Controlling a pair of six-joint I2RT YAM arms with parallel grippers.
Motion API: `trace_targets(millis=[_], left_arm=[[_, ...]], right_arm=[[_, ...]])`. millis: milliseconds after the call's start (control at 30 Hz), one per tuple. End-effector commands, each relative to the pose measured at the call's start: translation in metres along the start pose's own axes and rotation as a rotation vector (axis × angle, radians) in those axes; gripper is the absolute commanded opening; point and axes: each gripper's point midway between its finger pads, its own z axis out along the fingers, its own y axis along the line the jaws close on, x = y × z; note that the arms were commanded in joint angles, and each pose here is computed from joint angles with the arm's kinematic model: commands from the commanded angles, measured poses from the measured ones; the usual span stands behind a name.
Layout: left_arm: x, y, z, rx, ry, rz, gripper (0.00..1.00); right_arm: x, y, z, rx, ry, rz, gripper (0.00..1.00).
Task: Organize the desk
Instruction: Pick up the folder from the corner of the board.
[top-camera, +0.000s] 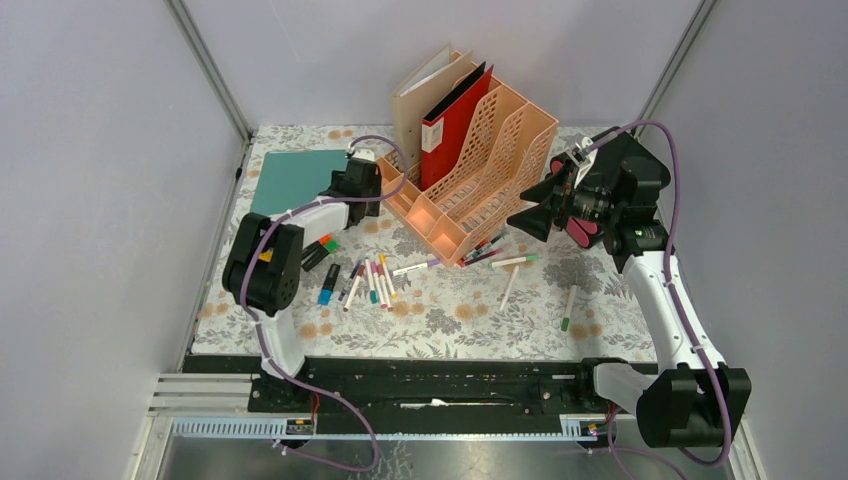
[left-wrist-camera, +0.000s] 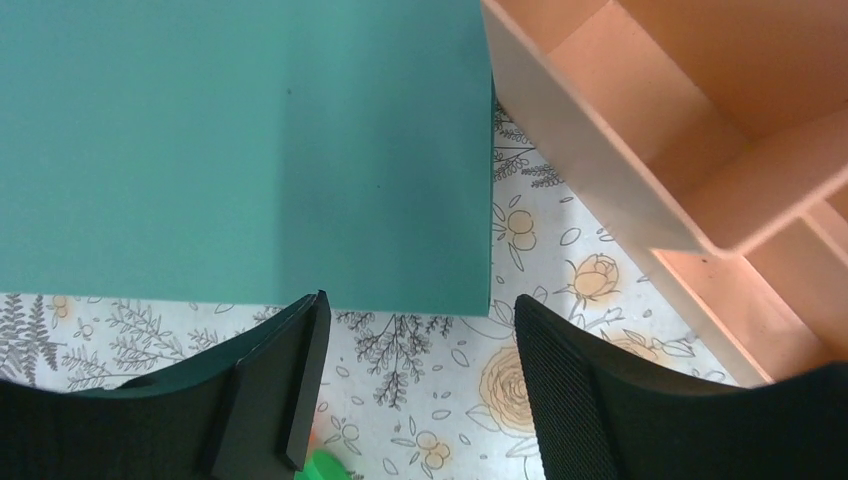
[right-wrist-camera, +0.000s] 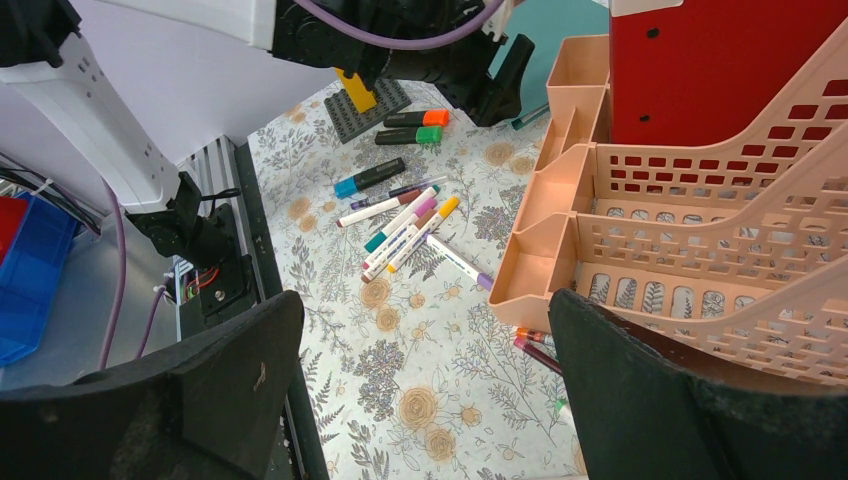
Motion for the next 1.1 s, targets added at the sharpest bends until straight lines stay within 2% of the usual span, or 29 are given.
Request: trace_targets(millis=[0, 67, 167, 467, 567, 733, 1000, 1067], left_arm=[[-0.009, 0.003, 0.015, -0.006, 0.007, 0.016, 0.71], [-0.007, 0.0, 0.021, 0.012, 0.02, 0.009, 0.69], [-0.003, 0.001, 0.028, 0.013, 0.037, 0.002, 0.6], [-0.001, 0.0, 0.038, 0.013, 0.055, -0.002, 0.61], [-0.005, -0.003, 0.037, 0.035, 0.047, -0.001, 0.66], [-0.006, -0.005, 0.044, 0.035, 0.047, 0.018, 0.67], [0.0, 0.001, 0.055, -0.02, 0.089, 0.038, 0.61], [0.001, 0.003, 0.056, -0.033, 0.091, 0.044, 0.55]], right_arm=[[-0.011, 0.009, -0.003, -0.024, -0.025, -0.057, 1.0], [-0.011, 0.009, -0.003, -0.024, -0.025, -0.057, 1.0], [-0.011, 0.009, -0.003, -0.023, -0.025, -0.057, 1.0], [-0.011, 0.009, -0.003, -0.025, -0.024, -0.055, 1.0], [-0.011, 0.008, -0.003, -0.024, -0.024, -0.055, 1.0], [-0.01, 0.009, -0.003, -0.027, -0.023, -0.053, 1.0], [-0.01, 0.01, -0.003, -0.028, -0.024, -0.054, 1.0], [-0.011, 0.01, -0.004, -0.029, -0.025, -0.056, 1.0]])
